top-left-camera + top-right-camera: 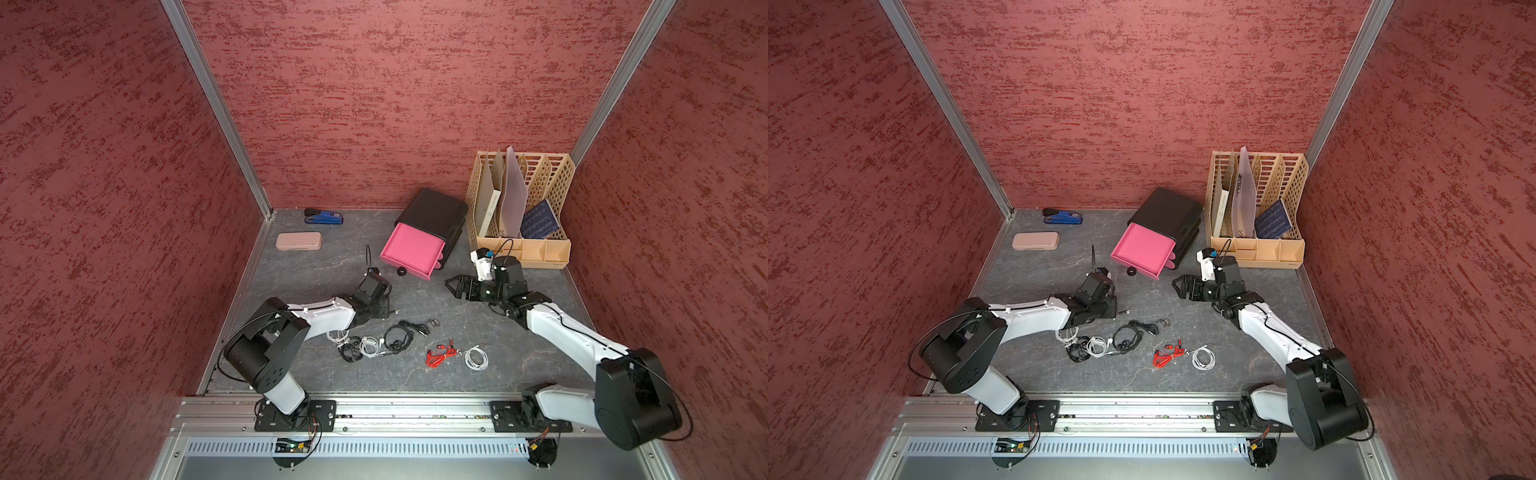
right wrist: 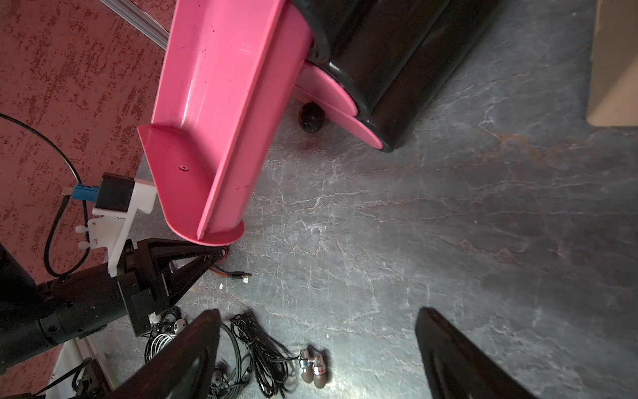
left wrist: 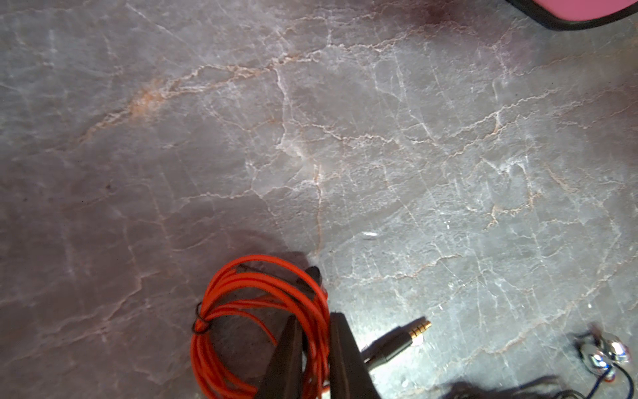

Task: Place the wired earphones into the drawer by color
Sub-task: Pick up the wired earphones from the center of the board, then place the wired earphones in the drawer.

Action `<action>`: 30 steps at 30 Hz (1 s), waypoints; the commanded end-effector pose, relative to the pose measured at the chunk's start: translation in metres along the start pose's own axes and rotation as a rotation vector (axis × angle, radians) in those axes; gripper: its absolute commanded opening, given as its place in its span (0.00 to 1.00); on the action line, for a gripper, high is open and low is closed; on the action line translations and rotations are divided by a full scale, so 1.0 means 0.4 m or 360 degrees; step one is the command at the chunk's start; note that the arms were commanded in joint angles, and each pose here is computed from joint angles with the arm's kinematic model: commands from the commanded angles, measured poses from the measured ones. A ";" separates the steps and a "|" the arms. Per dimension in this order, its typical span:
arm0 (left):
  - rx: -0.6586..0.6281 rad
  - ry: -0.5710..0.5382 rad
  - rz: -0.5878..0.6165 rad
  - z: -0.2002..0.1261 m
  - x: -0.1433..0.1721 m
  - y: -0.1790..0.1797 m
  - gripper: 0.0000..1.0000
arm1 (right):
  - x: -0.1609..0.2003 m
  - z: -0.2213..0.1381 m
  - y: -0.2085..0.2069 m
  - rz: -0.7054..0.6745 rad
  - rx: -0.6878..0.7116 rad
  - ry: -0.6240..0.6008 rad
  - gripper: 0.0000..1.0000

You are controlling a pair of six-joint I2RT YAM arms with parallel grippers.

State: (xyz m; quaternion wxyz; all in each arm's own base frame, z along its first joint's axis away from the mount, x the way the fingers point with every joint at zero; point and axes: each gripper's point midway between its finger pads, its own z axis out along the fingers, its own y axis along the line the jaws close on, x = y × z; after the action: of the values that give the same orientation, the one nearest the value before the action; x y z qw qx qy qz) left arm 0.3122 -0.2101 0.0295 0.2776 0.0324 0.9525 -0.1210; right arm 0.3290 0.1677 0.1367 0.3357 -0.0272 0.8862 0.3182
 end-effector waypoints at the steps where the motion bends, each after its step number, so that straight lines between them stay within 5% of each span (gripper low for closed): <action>1: -0.0003 -0.0048 0.0000 -0.023 -0.020 -0.002 0.00 | 0.007 -0.002 0.000 -0.0026 0.0014 -0.0004 0.93; 20: 0.0148 -0.0246 -0.0048 -0.213 -0.106 -0.002 0.00 | 0.004 -0.007 0.005 -0.0022 0.0002 -0.0013 0.93; 30: 0.0333 -0.0471 0.0021 -0.345 -0.217 -0.056 0.00 | -0.002 -0.016 0.008 -0.0031 0.0003 -0.0038 0.93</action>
State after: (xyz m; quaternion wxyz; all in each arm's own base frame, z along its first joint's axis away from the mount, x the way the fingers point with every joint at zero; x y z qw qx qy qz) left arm 0.3038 -0.1890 0.1581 0.3782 0.0269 0.9039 -0.1981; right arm 0.3280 0.1673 0.1414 0.3418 -0.0285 0.8833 0.3197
